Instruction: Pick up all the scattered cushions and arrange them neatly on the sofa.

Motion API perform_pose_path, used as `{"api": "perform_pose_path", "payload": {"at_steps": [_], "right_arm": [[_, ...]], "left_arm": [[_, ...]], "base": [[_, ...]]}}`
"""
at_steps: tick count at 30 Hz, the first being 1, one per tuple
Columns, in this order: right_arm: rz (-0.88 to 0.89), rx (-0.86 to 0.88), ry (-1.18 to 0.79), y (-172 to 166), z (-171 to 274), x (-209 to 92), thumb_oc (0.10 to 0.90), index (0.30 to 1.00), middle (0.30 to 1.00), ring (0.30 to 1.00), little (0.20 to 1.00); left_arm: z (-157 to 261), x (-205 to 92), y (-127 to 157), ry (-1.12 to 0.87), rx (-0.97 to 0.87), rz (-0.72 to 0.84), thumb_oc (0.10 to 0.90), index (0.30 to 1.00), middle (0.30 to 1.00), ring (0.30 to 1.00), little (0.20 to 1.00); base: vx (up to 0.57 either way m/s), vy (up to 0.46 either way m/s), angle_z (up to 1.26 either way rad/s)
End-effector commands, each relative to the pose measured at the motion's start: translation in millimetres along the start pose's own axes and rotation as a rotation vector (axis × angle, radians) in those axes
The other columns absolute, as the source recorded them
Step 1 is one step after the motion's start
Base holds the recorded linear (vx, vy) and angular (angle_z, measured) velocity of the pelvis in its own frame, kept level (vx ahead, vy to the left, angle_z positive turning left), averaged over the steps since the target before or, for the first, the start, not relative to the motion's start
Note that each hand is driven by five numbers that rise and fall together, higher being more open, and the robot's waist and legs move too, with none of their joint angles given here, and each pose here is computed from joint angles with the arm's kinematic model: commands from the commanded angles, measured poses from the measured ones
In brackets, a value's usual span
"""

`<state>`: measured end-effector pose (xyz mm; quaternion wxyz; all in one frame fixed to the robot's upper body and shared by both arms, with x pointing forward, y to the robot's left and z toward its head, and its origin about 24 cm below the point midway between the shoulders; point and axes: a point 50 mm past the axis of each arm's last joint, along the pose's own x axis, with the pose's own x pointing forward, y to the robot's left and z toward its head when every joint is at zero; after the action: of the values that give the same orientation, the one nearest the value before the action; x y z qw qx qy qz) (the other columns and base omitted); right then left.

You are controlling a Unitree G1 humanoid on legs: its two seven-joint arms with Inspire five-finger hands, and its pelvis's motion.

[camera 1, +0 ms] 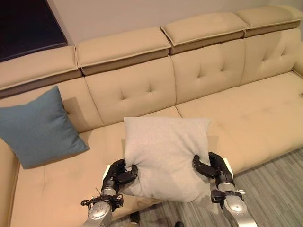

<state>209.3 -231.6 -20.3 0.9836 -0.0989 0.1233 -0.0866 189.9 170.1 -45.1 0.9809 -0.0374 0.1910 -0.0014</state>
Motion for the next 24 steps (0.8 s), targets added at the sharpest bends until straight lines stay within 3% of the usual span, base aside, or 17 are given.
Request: {"api": "perform_pose_path", "payload": {"at_steps": [1,11,24], "right_arm": [[-0.009,0.109,-0.389,10.1,80.1,14.6,0.4,0.3,0.3,0.3,0.3],[0.006,0.081,-0.347,4.8,71.7,15.5,0.4,0.3,0.3,0.3,0.3],[0.089,0.119,-0.406,31.6,89.3,20.2,0.4,0.3,0.3,0.3,0.3]], "left_arm": [[95.1,21.7,-22.3,-0.429,-0.021,-0.132,0.4,0.3,0.3,0.3,0.3],[103.6,24.4,-30.2,-0.456,-0.017,-0.156,0.4,0.3,0.3,0.3,0.3],[109.7,23.2,-14.4,-0.476,0.001,-0.128,0.4,0.3,0.3,0.3,0.3]], "base": [[-0.28,-0.01,-0.1],[-0.05,0.12,-0.43],[-0.06,0.083,-0.88]]}}
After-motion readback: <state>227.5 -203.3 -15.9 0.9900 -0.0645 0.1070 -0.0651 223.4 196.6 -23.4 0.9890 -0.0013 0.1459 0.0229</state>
